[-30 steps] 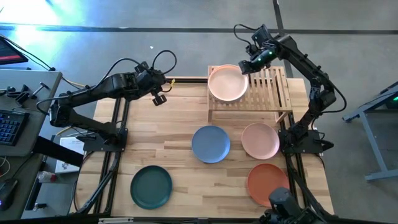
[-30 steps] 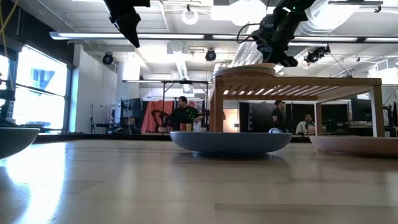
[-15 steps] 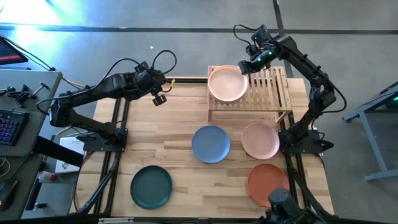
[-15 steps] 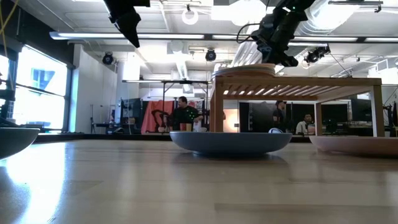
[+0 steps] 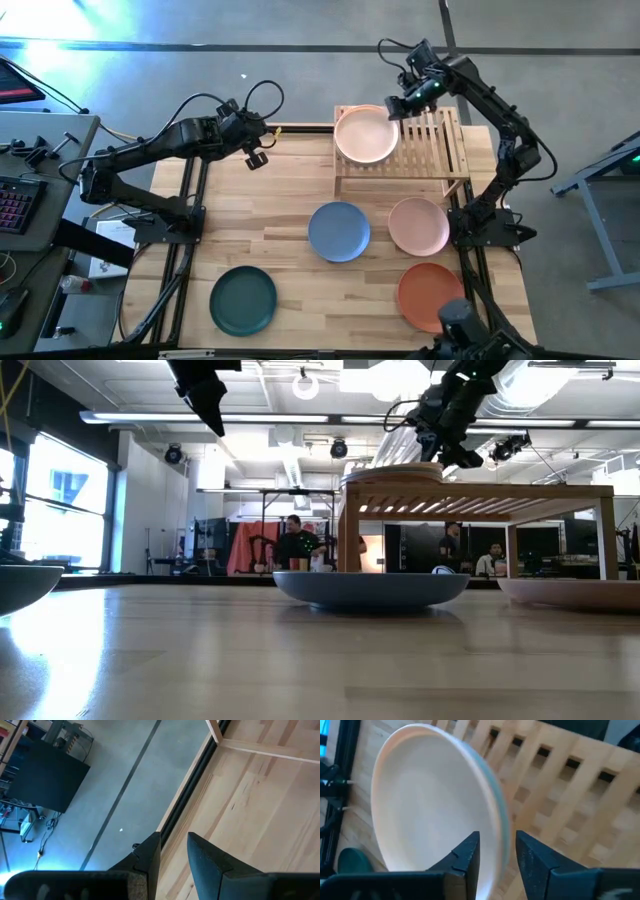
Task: Place and stack plates onto a shelf
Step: Stack the light orange plate on top of the gray plate on the shelf, then put the pink plate on the the shelf
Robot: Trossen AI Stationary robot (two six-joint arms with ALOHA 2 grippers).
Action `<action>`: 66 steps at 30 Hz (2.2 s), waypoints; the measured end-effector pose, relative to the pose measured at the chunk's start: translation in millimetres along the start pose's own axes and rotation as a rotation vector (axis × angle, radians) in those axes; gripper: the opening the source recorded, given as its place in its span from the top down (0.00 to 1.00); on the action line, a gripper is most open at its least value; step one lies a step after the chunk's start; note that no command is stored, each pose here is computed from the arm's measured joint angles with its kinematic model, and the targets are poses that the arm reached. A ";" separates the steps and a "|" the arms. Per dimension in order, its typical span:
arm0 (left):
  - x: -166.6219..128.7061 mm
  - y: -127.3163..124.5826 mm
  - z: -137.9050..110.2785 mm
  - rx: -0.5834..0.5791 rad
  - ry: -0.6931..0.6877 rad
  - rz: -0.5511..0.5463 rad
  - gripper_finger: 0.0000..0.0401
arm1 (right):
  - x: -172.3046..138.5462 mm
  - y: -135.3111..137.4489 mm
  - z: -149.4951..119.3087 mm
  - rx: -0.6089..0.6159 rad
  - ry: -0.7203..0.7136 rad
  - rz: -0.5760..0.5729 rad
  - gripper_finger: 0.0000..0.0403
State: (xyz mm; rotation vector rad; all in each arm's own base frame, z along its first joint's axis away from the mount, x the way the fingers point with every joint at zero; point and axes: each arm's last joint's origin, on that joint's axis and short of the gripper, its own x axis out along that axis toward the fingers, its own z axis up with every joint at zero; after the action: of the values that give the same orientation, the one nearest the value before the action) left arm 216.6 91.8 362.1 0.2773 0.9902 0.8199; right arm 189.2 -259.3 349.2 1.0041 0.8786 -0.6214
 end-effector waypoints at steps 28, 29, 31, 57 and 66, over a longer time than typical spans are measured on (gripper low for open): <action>0.0 0.7 4.5 -0.029 -0.040 0.006 0.79 | 10.7 74.9 -19.2 -0.213 -0.047 -0.225 0.74; 0.0 0.8 4.8 -0.031 -0.042 0.007 0.79 | 14.2 75.9 -19.3 -0.216 -0.037 -0.233 0.74; 0.0 0.8 4.8 -0.031 -0.042 0.007 0.79 | 21.6 76.9 -18.4 -0.220 -0.016 -0.240 0.74; 0.0 0.7 4.7 -0.028 -0.041 0.007 0.79 | 26.4 81.4 -5.3 -0.174 -0.027 -0.276 0.74; 0.0 0.0 3.7 -0.041 -0.034 -0.014 0.79 | -4.4 108.8 -14.8 -0.292 -0.005 -0.135 0.74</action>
State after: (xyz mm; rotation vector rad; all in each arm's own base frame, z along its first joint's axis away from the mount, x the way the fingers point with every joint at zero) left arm 219.7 92.4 364.1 0.2486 0.9414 0.8189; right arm 267.7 -200.0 398.2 0.6842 1.0058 -0.5885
